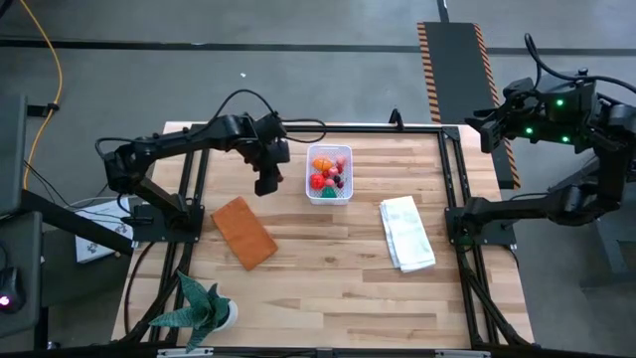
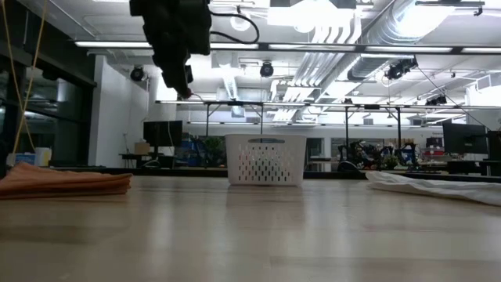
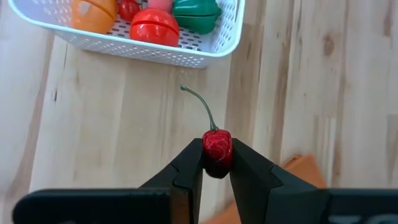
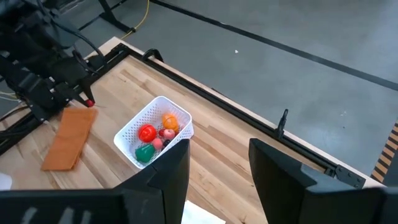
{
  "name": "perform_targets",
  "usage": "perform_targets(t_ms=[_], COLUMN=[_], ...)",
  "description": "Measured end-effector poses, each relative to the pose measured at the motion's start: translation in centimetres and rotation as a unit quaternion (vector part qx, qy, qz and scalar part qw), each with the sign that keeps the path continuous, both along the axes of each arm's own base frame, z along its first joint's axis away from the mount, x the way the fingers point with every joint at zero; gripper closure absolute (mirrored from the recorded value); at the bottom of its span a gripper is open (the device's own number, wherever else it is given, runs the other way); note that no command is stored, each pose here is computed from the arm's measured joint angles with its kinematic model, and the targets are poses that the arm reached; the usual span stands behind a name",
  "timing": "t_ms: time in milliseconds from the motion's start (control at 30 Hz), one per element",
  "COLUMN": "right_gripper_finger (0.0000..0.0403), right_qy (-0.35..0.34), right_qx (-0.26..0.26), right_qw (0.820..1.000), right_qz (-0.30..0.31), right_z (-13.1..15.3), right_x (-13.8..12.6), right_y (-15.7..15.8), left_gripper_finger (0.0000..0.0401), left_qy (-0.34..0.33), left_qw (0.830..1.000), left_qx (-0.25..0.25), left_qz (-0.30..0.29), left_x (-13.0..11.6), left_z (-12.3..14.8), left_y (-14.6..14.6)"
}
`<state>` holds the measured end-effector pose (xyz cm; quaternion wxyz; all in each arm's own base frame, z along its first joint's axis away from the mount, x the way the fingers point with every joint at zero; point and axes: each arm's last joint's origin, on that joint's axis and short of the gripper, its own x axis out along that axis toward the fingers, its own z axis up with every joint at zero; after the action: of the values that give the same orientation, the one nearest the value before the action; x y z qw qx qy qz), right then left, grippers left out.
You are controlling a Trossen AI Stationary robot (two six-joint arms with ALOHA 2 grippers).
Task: Pick and placing Produce into tupperware
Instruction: Put the red cherry into the white bin
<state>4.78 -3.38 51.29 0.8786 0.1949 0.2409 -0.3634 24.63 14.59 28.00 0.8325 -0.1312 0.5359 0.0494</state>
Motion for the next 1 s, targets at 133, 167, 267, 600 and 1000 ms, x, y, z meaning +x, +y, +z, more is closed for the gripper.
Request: perform_targets(t_ms=[133, 167, 267, 600, 1000], right_gripper_finger=[0.0245, 0.0245, 0.0245, 0.0245, 0.0245], right_qy=[0.0, 0.0, -0.001, -0.003, 0.002], right_qx=[0.0, 0.0, 0.001, 0.001, -0.005], right_qw=[1.0, 1.0, 1.0, 1.0, 1.0], right_qz=[0.0, 0.0, 0.003, 0.004, 0.009], right_z=[0.0, 0.0, 0.0, 0.0, 0.0], right_x=[0.0, 0.0, 0.0, -0.1, -0.2], right_y=[0.0, 0.0, 0.0, 0.1, 0.1], left_gripper_finger=[0.0338, 0.0338, 0.0338, 0.0338, 0.0338], left_qy=[-0.001, -0.004, -0.019, -0.096, -0.179], left_qw=[1.0, 1.0, 1.0, 0.995, 0.981], left_qx=[-0.008, -0.012, -0.013, 0.007, 0.068], left_qz=[0.012, 0.012, 0.009, 0.011, 0.035], left_x=[0.0, 0.0, 0.1, -0.1, -2.2], left_z=[1.2, 1.6, 2.7, 7.6, 12.5], left_y=[0.0, -0.1, 0.0, -0.3, -1.5])
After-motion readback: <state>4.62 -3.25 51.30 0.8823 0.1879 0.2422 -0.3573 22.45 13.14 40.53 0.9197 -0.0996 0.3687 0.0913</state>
